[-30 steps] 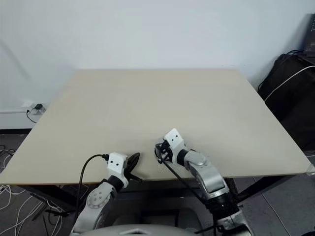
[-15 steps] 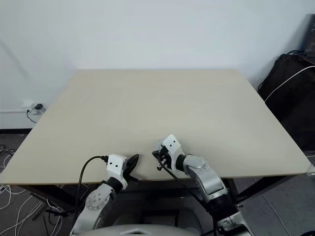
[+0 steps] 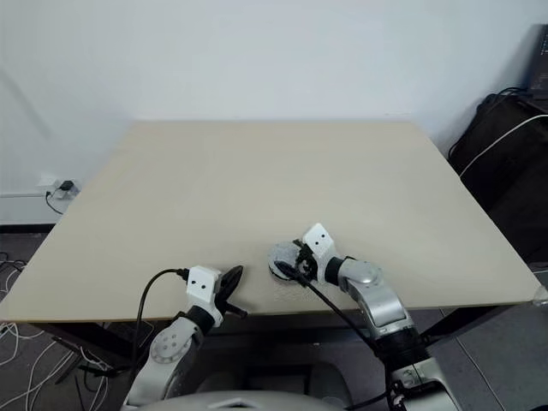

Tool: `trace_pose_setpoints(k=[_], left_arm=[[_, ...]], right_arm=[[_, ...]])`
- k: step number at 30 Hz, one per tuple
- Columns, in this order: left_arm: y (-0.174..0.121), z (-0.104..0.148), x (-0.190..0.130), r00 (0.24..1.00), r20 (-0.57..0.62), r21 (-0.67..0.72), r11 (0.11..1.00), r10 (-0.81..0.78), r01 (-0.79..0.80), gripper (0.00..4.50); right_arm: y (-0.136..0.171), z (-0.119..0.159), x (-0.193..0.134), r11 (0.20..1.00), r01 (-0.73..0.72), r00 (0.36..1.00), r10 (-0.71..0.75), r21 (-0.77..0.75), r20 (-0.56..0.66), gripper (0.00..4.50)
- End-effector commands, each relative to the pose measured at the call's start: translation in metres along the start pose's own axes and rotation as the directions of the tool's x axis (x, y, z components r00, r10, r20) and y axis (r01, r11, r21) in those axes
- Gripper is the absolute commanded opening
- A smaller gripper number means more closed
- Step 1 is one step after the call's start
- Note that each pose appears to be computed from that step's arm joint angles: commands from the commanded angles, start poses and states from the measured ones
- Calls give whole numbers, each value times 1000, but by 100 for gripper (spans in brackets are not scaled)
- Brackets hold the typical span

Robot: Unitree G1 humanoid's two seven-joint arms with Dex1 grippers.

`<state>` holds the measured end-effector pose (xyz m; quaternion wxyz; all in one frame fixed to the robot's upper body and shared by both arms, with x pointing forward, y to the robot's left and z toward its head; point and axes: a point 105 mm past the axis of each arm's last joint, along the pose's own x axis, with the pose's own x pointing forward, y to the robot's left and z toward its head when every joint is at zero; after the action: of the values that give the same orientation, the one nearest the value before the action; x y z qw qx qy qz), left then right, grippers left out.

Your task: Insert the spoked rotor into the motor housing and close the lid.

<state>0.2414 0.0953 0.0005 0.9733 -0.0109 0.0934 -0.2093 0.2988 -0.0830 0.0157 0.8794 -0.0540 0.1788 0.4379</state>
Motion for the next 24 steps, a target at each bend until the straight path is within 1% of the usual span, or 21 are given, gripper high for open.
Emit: trace_pose_setpoints(k=[1,8,16,19,21,24], left_arm=[[2,9,0,999,44,7,1000,2,-2,0],[2,9,-1,999,42,10,1000,2,-2,0],[3,10,-2,999,42,13,1000,2,-2,0],[3,10,-2,999,42,12,1000,4,-4,0],[3,11,-2,999,43,11,1000,4,-4,0],[2,11,-2,999,43,10,1000,2,-3,0]], right_arm=[[-4,14,0,999,1,999,1,-38,45,447],[-6,11,4,1000,4,999,-3,-17,41,447],[-7,2,7,1000,21,1000,-21,-13,2,447],[-8,1,6,1000,26,1000,-26,-11,-1,392],[-8,1,6,1000,29,1000,-29,-10,0,330],[-7,0,5,999,30,1000,-30,-11,0,328]])
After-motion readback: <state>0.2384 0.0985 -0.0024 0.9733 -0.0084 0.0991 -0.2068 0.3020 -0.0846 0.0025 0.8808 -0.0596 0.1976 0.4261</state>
